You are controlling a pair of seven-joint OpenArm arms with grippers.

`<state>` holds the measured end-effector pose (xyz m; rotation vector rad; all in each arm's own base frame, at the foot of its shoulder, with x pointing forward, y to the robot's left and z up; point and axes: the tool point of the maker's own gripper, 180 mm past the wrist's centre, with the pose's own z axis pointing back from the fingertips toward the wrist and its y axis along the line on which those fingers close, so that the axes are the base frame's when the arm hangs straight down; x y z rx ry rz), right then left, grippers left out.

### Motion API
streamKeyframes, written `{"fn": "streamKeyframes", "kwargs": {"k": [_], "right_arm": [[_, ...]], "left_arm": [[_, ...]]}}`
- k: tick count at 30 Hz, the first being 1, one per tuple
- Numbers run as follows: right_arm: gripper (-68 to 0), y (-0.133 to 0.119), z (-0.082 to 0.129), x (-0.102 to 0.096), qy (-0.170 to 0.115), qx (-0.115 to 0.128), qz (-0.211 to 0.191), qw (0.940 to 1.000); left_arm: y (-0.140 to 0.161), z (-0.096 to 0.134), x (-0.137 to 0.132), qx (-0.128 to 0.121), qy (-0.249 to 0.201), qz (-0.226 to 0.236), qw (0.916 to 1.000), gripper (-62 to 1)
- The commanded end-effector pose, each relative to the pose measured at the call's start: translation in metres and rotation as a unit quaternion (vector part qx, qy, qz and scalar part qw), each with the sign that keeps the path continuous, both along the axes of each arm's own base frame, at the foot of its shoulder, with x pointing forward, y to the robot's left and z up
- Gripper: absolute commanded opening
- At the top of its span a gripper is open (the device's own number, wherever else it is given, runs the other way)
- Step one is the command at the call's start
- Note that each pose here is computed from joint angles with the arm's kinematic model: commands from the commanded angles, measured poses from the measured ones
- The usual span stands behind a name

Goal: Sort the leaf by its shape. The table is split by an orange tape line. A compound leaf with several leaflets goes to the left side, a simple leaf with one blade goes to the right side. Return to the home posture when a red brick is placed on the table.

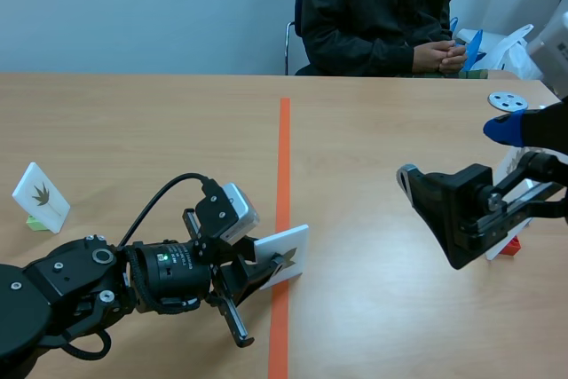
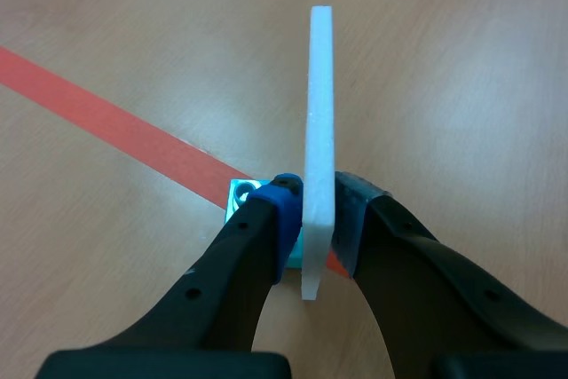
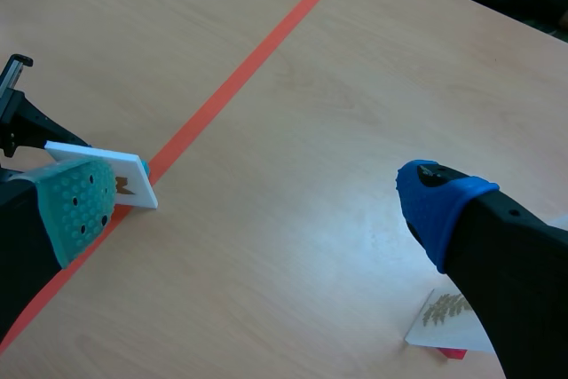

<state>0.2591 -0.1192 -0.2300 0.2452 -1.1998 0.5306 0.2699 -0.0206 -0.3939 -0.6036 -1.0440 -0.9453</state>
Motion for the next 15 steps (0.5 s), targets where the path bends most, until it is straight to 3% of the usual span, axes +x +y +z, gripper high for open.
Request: {"fn": "streamKeyframes", "kwargs": {"k": [1,5,8,15], "right_arm": [[0.4,-0.004,0.008,0.005,-0.015,0.001,-0.004,0.9999],[0.4,-0.004,0.008,0.005,-0.015,0.001,-0.004,0.9999],[0.4,-0.004,0.008,0.005,-0.015,0.001,-0.004,0.9999],[0.4,-0.004,0.008,0.005,-0.015,0.001,-0.004,0.9999]], "left_arm": [[-0.007,0.013,0.005,-0.022,-0.011,0.002,0.9997,-50.9],[-0.010,0.021,0.007,-0.033,-0.008,0.005,0.9994,-51.1],[-0.012,0.033,0.009,-0.039,-0.006,0.008,0.9992,-57.2],[-0.001,0.070,0.017,-0.061,-0.025,0.040,0.9970,-56.9]]}}
